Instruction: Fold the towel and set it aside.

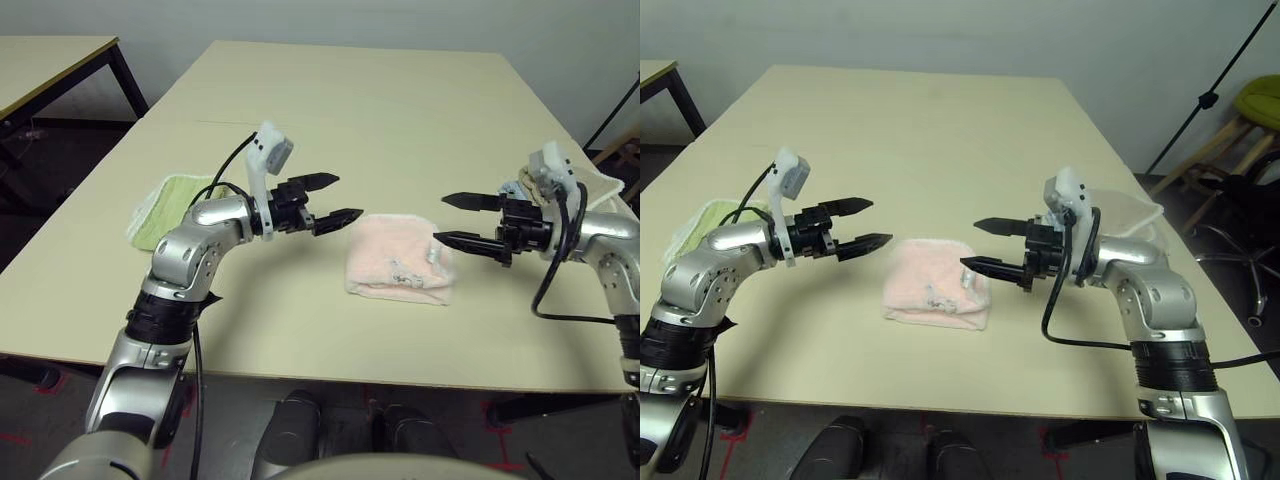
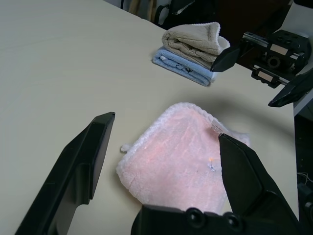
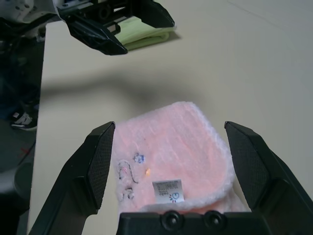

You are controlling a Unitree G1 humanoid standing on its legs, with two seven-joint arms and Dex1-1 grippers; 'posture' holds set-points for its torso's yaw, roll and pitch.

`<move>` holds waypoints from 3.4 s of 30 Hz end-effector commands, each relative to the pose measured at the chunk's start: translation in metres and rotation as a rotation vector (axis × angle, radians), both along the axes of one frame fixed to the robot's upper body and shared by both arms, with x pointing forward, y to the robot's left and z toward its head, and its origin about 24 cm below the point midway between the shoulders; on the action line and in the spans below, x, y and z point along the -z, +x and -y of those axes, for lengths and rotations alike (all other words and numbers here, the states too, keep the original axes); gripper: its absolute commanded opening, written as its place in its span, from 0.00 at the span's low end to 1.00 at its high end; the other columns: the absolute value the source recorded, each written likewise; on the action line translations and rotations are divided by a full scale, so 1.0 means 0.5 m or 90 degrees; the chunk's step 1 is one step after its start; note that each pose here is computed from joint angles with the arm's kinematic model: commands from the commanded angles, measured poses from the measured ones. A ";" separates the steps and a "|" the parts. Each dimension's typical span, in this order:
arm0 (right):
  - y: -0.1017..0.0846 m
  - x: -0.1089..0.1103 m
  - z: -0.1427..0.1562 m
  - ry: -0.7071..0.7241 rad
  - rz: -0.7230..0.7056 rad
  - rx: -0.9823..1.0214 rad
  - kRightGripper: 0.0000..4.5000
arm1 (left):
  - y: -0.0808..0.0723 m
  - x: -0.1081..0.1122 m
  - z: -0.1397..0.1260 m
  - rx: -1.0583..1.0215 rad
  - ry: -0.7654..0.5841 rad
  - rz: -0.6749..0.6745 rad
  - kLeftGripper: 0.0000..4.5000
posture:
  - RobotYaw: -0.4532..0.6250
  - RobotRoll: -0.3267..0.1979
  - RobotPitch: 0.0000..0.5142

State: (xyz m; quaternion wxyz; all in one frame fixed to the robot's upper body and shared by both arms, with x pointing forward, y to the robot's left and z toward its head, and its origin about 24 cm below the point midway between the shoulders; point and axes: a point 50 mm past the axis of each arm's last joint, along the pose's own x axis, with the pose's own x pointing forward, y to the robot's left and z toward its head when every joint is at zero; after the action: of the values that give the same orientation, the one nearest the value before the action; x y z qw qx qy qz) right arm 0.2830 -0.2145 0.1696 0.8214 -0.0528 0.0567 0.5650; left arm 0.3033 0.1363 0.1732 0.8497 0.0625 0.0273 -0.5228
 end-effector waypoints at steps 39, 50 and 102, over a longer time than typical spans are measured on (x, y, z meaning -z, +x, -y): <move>0.012 0.171 -0.037 -0.136 -0.071 0.005 0.01 | 0.009 0.172 0.105 0.098 0.129 -0.147 0.01 | 0.60 0.62 0.15; 0.008 0.195 -0.017 -0.164 -0.090 0.025 0.01 | -0.004 0.214 0.096 0.091 0.137 -0.185 0.01 | 0.60 0.62 0.15; 0.041 0.177 -0.035 -0.030 -0.049 0.097 0.07 | 0.061 0.144 0.108 -0.020 0.045 -0.120 0.07 | 0.54 0.62 0.15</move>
State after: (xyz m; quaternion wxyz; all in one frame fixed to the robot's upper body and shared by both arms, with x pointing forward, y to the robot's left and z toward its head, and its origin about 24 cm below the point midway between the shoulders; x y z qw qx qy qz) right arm 0.3034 -0.1973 0.0704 0.8565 -0.0671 0.1225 0.4969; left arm 0.3326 0.0813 0.0870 0.8409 0.0801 0.1359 -0.5177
